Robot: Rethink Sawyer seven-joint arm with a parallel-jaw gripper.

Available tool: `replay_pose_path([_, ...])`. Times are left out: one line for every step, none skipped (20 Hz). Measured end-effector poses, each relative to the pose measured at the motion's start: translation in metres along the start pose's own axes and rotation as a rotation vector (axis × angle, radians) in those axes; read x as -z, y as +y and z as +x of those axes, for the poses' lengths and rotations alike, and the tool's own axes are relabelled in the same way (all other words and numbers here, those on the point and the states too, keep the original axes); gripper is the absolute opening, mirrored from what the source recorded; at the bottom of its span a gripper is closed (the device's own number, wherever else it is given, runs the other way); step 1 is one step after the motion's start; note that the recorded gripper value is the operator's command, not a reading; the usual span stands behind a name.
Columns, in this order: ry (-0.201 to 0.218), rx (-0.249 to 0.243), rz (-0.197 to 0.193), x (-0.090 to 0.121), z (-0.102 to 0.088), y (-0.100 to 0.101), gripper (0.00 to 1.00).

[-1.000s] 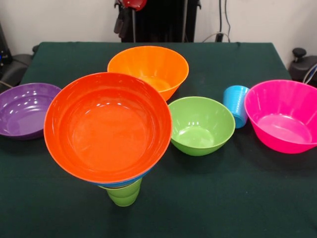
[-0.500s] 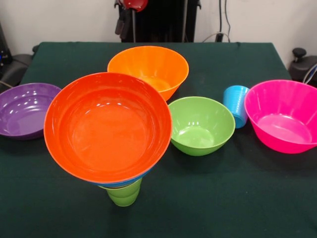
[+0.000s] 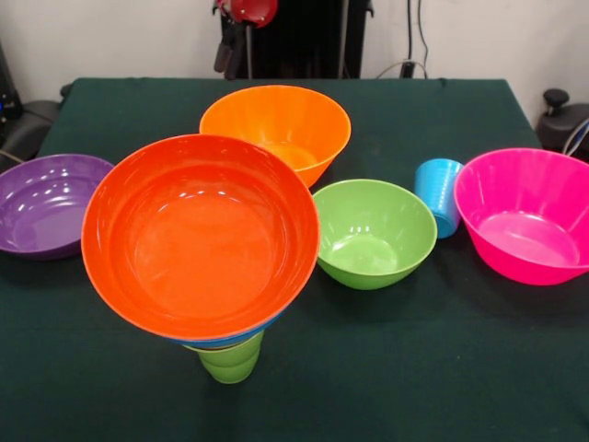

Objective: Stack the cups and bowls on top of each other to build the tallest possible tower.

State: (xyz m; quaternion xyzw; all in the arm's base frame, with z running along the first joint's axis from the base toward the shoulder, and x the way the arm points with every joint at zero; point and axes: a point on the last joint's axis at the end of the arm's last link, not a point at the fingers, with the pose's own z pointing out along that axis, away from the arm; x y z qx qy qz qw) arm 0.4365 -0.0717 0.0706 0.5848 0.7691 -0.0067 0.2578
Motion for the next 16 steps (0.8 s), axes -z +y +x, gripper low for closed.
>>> replay_pose_path([-0.003, -0.001, -0.006, -0.001, -0.001, 0.003, 1.0])
replay_pose_path([-0.004, -0.001, -0.009, -0.002, -0.002, 0.005, 1.0])
replay_pose_path([-0.006, -0.001, -0.013, -0.003, -0.003, 0.007, 1.0])
replay_pose_path([-0.009, -0.001, -0.02, -0.004, -0.005, 0.01, 1.0])
replay_pose_path([-0.01, -0.002, -0.023, -0.005, -0.005, 0.012, 1.0])
replay_pose_path([-0.011, -0.002, -0.024, -0.005, -0.006, 0.013, 1.0])
replay_pose_path([-0.015, -0.005, -0.03, -0.007, -0.007, 0.016, 1.0])
replay_pose_path([-0.017, -0.006, -0.032, -0.008, -0.008, 0.018, 1.0])
replay_pose_path([-0.019, -0.008, -0.034, -0.009, -0.008, 0.02, 1.0])
replay_pose_path([-0.02, -0.009, -0.035, -0.01, -0.008, 0.022, 1.0])
replay_pose_path([-0.022, -0.009, -0.037, -0.011, -0.008, 0.023, 1.0])
replay_pose_path([-0.023, -0.01, -0.039, -0.012, -0.007, 0.025, 1.0])
replay_pose_path([-0.024, -0.01, -0.04, -0.012, -0.007, 0.026, 1.0])
replay_pose_path([-0.026, -0.01, -0.043, -0.013, -0.007, 0.029, 1.0])
replay_pose_path([-0.031, -0.013, -0.051, -0.013, -0.007, 0.034, 1.0])
replay_pose_path([-0.032, -0.013, -0.054, -0.014, -0.006, 0.036, 1.0])
